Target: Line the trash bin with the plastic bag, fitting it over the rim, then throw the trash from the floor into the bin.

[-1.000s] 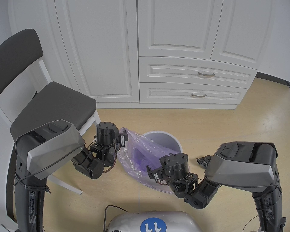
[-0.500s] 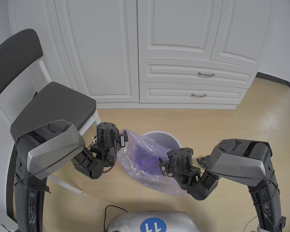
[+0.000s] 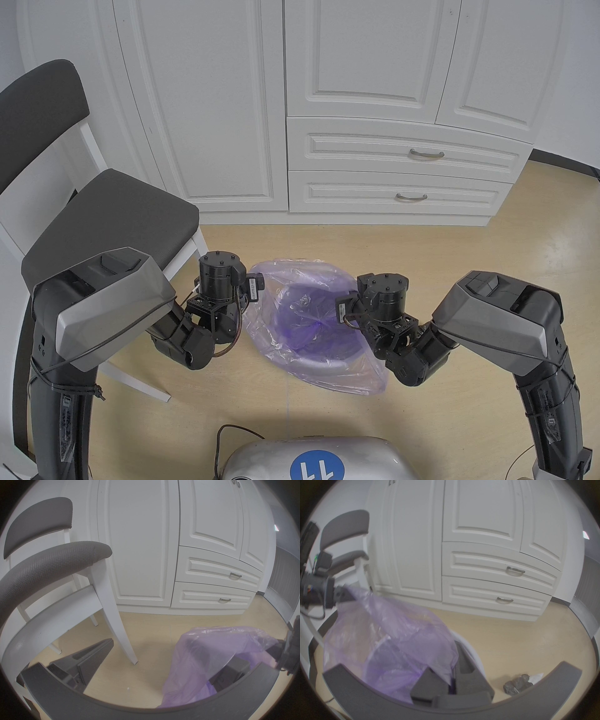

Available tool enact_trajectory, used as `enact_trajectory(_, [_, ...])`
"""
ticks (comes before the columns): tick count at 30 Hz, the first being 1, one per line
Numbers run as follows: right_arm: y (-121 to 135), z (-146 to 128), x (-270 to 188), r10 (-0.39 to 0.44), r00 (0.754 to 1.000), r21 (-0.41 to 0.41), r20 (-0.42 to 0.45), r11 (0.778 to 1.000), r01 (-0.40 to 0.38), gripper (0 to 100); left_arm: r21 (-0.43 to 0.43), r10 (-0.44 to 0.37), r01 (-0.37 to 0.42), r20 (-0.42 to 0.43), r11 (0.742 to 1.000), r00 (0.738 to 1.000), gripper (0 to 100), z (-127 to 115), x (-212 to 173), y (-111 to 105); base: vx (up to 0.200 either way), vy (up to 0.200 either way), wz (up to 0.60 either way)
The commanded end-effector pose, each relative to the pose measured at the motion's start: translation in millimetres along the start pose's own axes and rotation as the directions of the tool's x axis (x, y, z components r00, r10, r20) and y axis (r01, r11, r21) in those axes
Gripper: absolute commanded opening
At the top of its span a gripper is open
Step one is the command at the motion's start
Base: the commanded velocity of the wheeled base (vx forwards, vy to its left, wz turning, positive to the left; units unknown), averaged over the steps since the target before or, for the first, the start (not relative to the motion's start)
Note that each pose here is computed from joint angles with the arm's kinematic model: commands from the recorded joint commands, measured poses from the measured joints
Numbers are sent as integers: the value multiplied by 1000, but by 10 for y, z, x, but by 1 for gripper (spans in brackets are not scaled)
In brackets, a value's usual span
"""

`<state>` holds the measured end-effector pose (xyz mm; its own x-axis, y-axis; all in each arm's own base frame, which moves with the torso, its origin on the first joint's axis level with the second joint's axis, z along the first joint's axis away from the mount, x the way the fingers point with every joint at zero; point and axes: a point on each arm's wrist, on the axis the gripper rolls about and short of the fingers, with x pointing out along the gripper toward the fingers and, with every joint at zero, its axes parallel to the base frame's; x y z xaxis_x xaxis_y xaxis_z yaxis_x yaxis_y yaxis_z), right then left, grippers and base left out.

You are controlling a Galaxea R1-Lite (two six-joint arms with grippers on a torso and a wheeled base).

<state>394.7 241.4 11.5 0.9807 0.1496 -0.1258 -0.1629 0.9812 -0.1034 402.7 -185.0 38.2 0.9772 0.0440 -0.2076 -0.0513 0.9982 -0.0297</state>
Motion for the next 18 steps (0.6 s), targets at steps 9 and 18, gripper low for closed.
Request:
enact_trajectory(9, [-190, -135, 666, -172, 978, 106, 118, 982, 159, 0, -13, 3, -3, 25, 1000, 1000, 100, 35, 1, -17, 0, 0, 0])
enact_trajectory(18, [-252, -50, 922, -230, 949, 187, 214, 964, 191, 0, -18, -3, 3, 37, 1000, 999, 100, 44, -10, -51, 0, 0, 0])
